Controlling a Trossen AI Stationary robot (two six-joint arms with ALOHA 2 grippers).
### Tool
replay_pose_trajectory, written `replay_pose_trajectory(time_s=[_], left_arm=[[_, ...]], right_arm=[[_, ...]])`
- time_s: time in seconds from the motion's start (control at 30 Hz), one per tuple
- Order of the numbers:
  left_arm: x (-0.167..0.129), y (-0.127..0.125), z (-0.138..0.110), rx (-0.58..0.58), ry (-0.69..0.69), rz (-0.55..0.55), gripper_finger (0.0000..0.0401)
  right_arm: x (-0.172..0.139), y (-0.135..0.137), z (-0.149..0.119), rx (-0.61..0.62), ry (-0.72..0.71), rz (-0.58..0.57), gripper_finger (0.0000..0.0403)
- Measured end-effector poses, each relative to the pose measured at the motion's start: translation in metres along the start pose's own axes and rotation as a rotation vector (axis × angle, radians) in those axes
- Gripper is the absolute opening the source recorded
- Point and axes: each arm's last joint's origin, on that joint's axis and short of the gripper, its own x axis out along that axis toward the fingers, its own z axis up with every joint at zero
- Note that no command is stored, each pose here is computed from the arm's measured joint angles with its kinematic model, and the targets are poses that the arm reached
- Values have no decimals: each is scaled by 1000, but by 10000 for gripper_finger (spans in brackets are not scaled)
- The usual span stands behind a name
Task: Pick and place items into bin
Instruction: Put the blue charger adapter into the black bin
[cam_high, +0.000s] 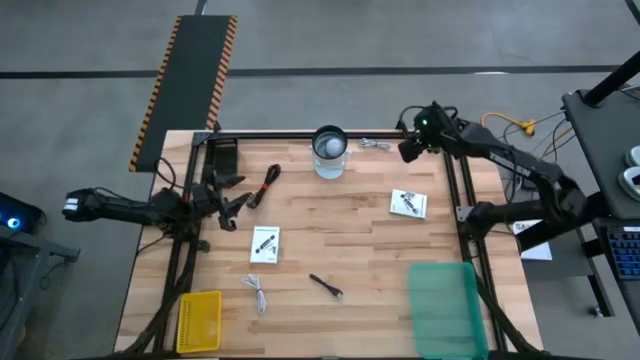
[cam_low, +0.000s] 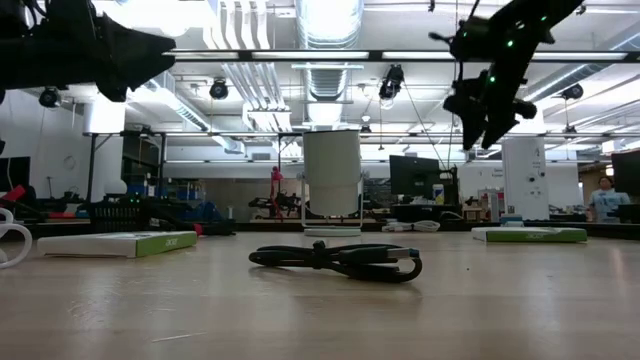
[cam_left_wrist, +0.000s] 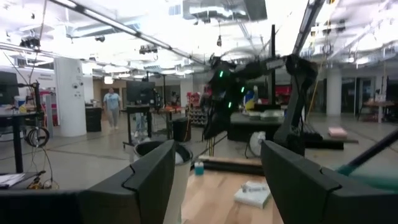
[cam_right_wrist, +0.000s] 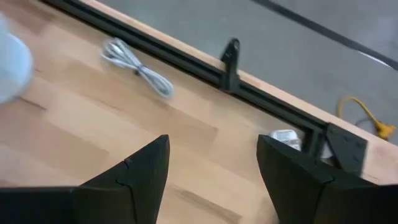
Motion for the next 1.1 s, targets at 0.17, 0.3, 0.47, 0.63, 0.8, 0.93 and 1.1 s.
replay_pose_trajectory(time_s=[0.17, 0.3, 0.47, 0.63, 0.8, 0.93, 1.1], left_arm=[[0, -1, -2, 6, 17, -2, 221], [1, -1, -4, 14, 35, -5, 221], [2, -2, -6, 19, 46, -7, 222], [2, -2, -6, 19, 49, -8, 222], [2, -2, -6, 19, 49, -8, 222], [2, -2, -6, 19, 49, -7, 222], [2, -2, -6, 20, 51, -8, 222]], right_arm=[[21, -7, 7, 18, 72, -32, 243], [37, -11, 7, 25, 146, -62, 263], [57, -11, 3, -4, 232, -60, 290], [75, -12, 1, -51, 298, -69, 309], [88, -20, -1, -44, 342, -99, 322], [93, -29, 0, -9, 349, -96, 328], [94, -33, 7, 33, 312, -97, 329]])
